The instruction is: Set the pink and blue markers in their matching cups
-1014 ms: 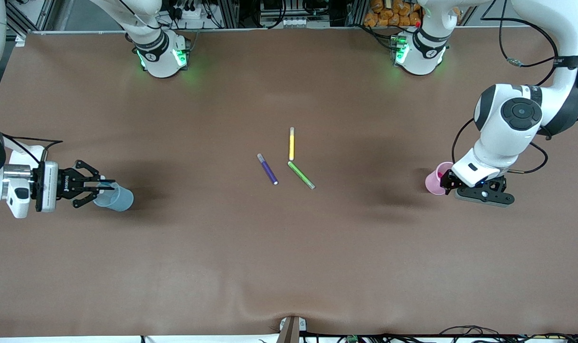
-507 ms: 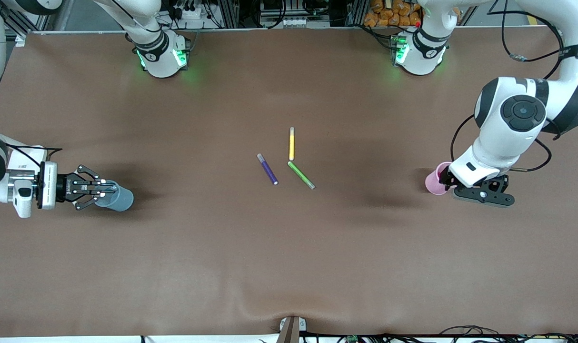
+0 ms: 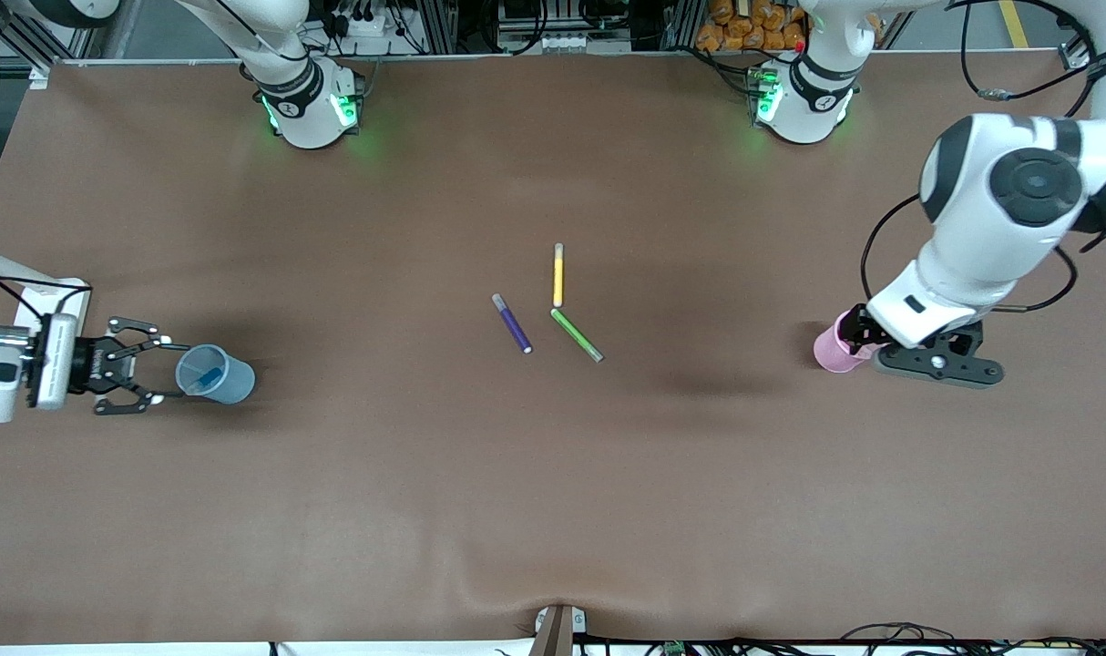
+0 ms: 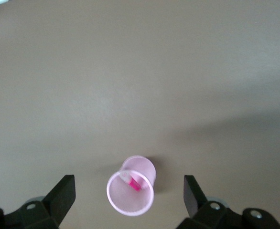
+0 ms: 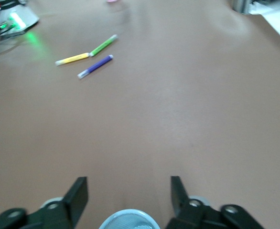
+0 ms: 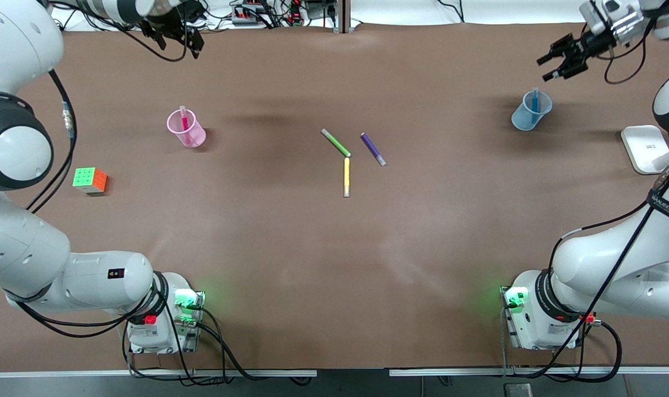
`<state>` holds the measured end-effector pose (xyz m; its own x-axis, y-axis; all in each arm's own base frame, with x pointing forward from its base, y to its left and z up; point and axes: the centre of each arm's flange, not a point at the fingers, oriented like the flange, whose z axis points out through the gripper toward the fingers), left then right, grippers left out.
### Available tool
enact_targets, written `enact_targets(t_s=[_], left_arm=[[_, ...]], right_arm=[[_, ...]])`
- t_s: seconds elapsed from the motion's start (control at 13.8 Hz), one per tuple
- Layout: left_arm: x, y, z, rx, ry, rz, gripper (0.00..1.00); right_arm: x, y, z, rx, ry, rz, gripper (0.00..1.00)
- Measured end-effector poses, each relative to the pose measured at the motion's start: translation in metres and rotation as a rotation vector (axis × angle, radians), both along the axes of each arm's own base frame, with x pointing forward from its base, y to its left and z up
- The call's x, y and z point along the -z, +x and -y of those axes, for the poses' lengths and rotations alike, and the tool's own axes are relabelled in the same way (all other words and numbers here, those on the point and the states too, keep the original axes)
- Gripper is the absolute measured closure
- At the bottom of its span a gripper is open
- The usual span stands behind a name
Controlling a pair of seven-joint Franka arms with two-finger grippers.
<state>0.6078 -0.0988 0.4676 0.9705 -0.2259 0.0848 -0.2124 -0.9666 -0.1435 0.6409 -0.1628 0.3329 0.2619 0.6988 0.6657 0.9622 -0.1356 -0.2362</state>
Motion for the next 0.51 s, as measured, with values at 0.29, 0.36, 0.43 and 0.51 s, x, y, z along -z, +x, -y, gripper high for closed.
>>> enact_targets(t_s=[0.29, 0.36, 0.43, 0.51], left_arm=[[-0.063, 0.003, -0.006, -0.038, 0.004, -0.016, 0.0], [-0.07, 0.004, -0.007, -0.041, 0.003, -0.012, 0.0], [-0.073, 0.004, -0.008, -0.045, -0.001, -0.009, 0.0], [-0.076, 0.004, -0.012, -0.057, -0.017, -0.011, 0.0]], right_arm=[[-0.063, 0.007, -0.036, 0.129, -0.177, -0.109, 0.0], [-0.08, 0.008, -0.045, 0.17, -0.221, -0.127, 0.0], [-0.097, 0.006, -0.055, 0.209, -0.266, -0.151, 0.0], [-0.113, 0.004, -0.066, 0.25, -0.315, -0.174, 0.0]])
